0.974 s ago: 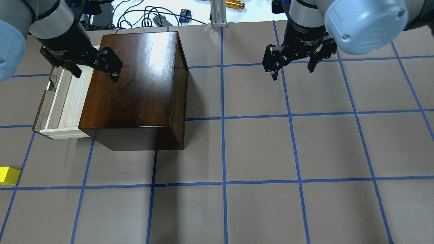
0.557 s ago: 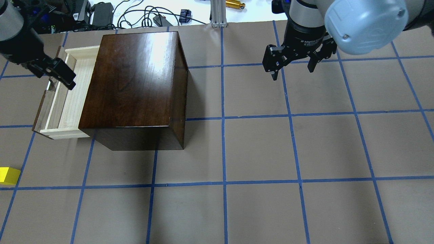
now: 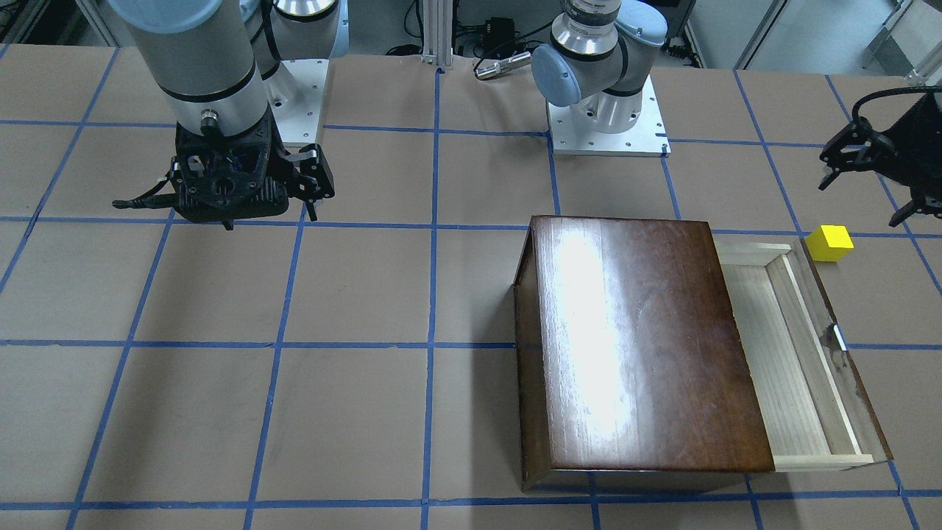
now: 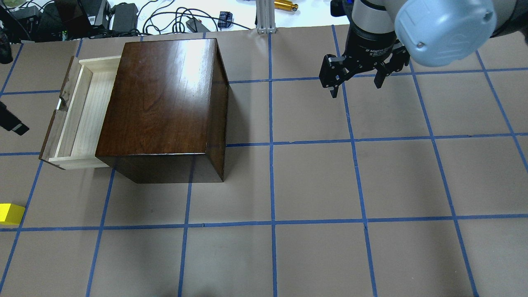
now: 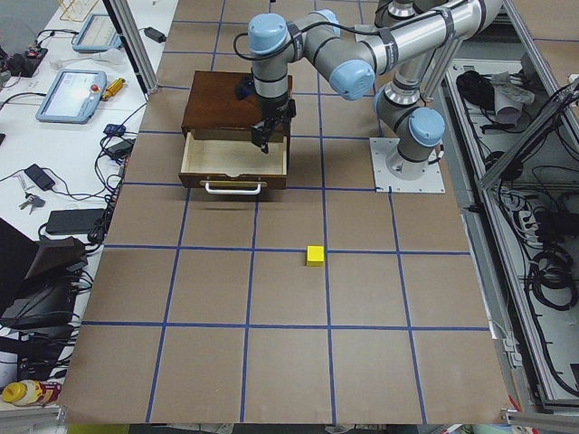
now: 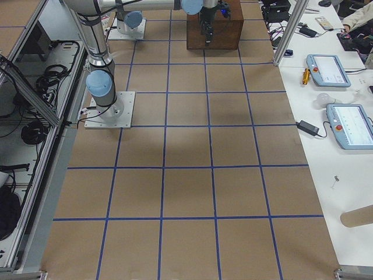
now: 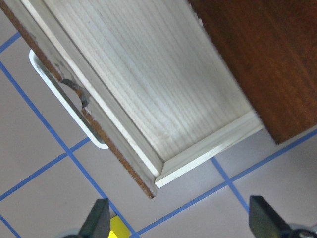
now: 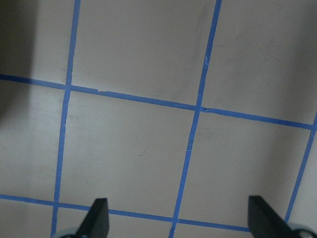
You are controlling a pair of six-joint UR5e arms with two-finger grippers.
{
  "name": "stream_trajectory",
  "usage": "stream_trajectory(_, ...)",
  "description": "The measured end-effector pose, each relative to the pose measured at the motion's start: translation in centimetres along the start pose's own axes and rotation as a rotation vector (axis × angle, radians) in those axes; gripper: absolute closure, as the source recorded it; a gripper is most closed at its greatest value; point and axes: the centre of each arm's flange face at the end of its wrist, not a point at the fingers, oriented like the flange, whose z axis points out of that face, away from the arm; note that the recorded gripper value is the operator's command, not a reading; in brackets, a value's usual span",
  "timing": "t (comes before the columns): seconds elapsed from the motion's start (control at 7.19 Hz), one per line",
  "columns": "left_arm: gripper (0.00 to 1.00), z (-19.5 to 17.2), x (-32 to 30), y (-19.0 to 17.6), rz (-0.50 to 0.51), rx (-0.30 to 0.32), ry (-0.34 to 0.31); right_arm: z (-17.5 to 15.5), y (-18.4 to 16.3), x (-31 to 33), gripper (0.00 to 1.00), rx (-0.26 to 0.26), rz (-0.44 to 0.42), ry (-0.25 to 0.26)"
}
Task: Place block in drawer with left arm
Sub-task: 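Move the left gripper down over the yellow cube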
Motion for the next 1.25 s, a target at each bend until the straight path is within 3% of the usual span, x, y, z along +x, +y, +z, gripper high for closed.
stream_trajectory(0.28, 0.0, 3.0, -3.2, 5.2, 0.166, 0.002, -0.003, 0.0, 0.0, 0.0, 0.0, 0.0, -0.001, 0.0)
stream_trajectory(0.7, 0.0, 10.5, -6.7, 13.0, 0.422, 0.028, -0.011, 0.0, 0.0, 0.0, 0.0, 0.0, 0.0, 0.0)
stream_trajectory(1.25, 0.0, 18.2, -9.3, 16.8, 0.782, 0.072, 0.023, 0.0, 0.0, 0.0, 0.0, 0.0, -0.001, 0.0)
